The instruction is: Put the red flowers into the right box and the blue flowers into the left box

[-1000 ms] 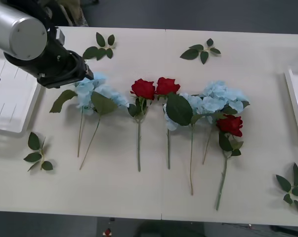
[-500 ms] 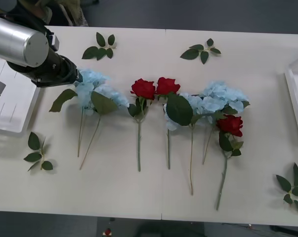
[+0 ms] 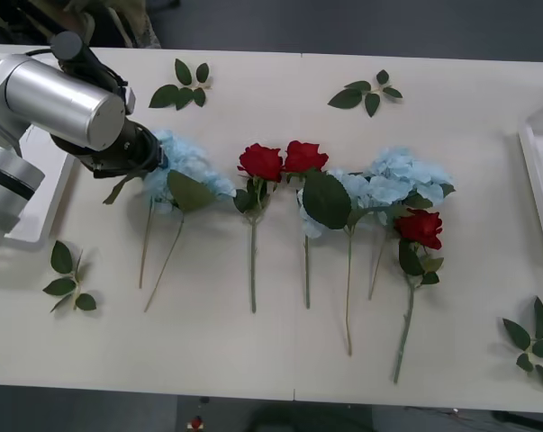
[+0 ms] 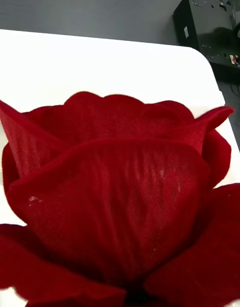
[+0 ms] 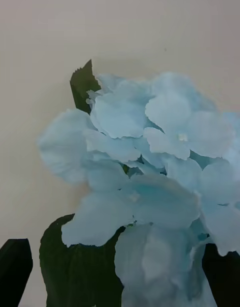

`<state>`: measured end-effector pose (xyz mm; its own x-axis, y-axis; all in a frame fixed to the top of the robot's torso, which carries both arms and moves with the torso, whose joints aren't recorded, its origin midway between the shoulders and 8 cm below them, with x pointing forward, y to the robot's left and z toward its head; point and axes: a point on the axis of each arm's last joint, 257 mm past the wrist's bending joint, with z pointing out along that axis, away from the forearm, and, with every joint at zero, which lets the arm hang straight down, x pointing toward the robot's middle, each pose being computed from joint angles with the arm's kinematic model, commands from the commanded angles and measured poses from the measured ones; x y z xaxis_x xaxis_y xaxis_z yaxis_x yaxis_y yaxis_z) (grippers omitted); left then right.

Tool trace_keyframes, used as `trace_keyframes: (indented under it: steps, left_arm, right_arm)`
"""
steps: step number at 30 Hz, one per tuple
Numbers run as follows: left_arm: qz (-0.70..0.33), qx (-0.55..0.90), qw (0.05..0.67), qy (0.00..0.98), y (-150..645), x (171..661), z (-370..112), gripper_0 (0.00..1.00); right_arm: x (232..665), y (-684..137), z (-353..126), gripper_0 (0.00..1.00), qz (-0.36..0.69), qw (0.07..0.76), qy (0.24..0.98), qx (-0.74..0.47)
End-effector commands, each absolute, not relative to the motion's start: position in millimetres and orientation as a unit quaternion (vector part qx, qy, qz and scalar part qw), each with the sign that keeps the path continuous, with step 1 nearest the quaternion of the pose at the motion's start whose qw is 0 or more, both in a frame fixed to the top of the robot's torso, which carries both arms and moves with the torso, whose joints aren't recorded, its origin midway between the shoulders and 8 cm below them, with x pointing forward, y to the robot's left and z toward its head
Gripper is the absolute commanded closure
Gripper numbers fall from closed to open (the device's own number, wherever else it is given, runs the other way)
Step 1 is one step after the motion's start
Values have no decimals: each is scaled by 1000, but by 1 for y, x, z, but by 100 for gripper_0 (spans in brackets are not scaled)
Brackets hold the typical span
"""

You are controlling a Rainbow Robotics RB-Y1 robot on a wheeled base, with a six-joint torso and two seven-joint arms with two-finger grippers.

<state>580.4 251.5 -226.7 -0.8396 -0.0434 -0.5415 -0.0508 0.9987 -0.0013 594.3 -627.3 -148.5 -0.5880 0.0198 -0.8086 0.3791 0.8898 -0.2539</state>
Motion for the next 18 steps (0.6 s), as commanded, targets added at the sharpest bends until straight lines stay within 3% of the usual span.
trace_keyframes:
  steps: [1, 4, 5, 9, 11, 13, 18]
  left_arm:
    - [0, -14, 319, 948, 254, 598, -184, 0]
    - [-44, -35, 330, 942, 254, 601, -162, 0]
    - [-59, -40, 330, 941, 253, 601, -155, 0]
    - [-90, -30, 318, 943, 253, 588, -134, 0]
    - [-95, -20, 311, 946, 256, 581, -129, 0]
    - [-97, -1, 295, 951, 258, 571, -127, 0]
    - [-82, 63, 263, 959, 253, 553, -139, 0]
  right_arm:
    - [598, -636, -118, 100, -213, 460, 853, 123]
    - [598, -636, -119, 99, -213, 459, 854, 123]
    - [598, -636, -119, 92, -212, 459, 854, 123]
    - [598, -636, -119, 32, -213, 459, 854, 121]
    - [598, -636, -119, 15, -211, 459, 854, 121]
    - [598, -635, -119, 10, -209, 460, 855, 121]
    - [599, -633, -119, 6, -205, 461, 855, 118]
